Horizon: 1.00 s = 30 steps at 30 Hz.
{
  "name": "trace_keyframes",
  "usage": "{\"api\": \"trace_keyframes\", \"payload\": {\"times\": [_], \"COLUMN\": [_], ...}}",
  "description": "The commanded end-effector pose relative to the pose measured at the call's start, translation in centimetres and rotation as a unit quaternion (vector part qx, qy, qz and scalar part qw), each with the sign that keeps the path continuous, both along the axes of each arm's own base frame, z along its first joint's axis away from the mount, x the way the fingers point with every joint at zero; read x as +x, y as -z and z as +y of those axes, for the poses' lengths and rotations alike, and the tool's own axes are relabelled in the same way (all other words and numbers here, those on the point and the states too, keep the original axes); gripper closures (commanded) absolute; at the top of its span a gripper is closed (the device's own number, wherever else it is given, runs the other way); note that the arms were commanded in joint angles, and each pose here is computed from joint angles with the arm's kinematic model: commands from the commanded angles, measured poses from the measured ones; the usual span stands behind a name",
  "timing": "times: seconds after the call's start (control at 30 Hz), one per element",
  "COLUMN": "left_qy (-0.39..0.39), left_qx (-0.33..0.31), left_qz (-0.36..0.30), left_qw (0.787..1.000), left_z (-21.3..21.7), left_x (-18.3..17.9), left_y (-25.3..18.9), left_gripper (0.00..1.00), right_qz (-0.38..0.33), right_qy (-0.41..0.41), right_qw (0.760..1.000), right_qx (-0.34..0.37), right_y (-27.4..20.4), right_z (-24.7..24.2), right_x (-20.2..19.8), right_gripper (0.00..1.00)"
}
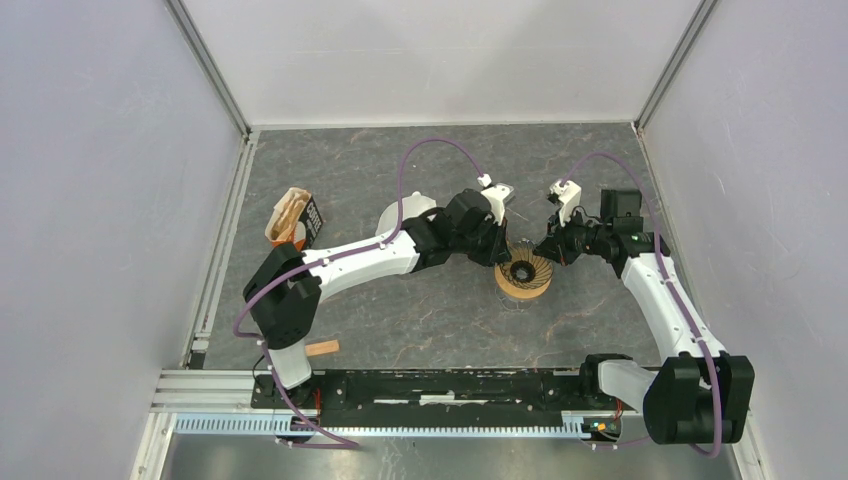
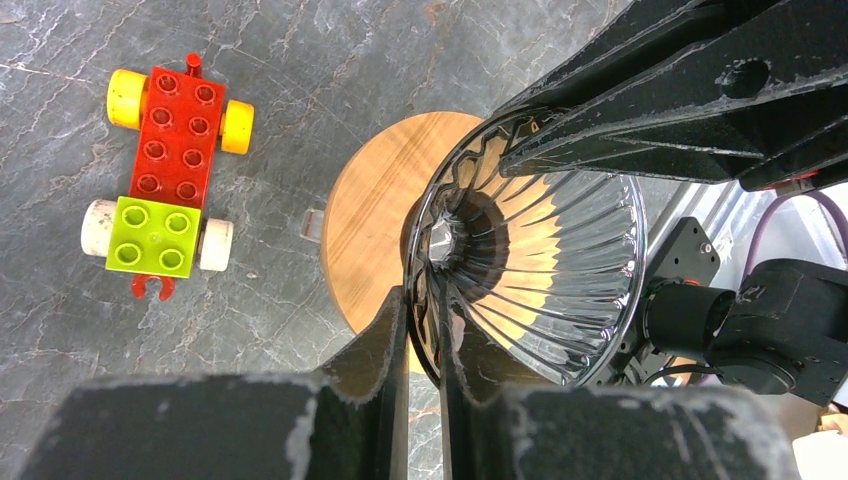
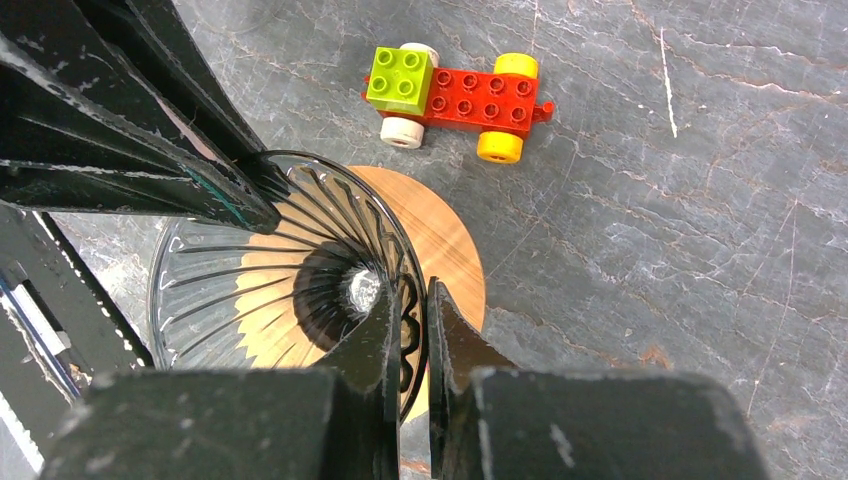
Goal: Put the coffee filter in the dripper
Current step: Place the coffee dripper in the dripper holder.
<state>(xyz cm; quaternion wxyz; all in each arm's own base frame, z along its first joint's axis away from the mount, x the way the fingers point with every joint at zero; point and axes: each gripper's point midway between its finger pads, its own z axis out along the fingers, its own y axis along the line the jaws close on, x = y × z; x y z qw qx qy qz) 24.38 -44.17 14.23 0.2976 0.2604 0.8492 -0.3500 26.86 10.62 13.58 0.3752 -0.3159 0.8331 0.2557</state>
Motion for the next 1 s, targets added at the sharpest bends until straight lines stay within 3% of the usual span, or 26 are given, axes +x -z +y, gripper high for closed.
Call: {"api": "trace_keyframes", "payload": {"times": [0.0,0.33,0.97], "left_qy": [0.081,0.088,0.077], "left_qx": [0.14,0.12,0.097], "left_qz": [0.043,0.019,-0.009], "left_qw": [0.986,0.989,0.992], "left_z": [2.6,1.7,1.0], "left_x": [-5.3,-4.3,-2.3], "left_y": [8.8,5.6,1.8], "left_gripper": [0.98,0.97,0.62], "right_qz": [0.068,0.047,0.013], "right_qy": [-0.03,-0.026,-0.009], "right_qw": [0.994,0.995,0.996], "right_qx": [-0.079,-0.079,-0.083], "right_y": [5.6,3.6,-0.2], "right_z": [-1.2,-1.1,-1.4], "right_x": [-2.4,-1.3,0.6], "right_gripper": [0.97,0.85,0.67]}}
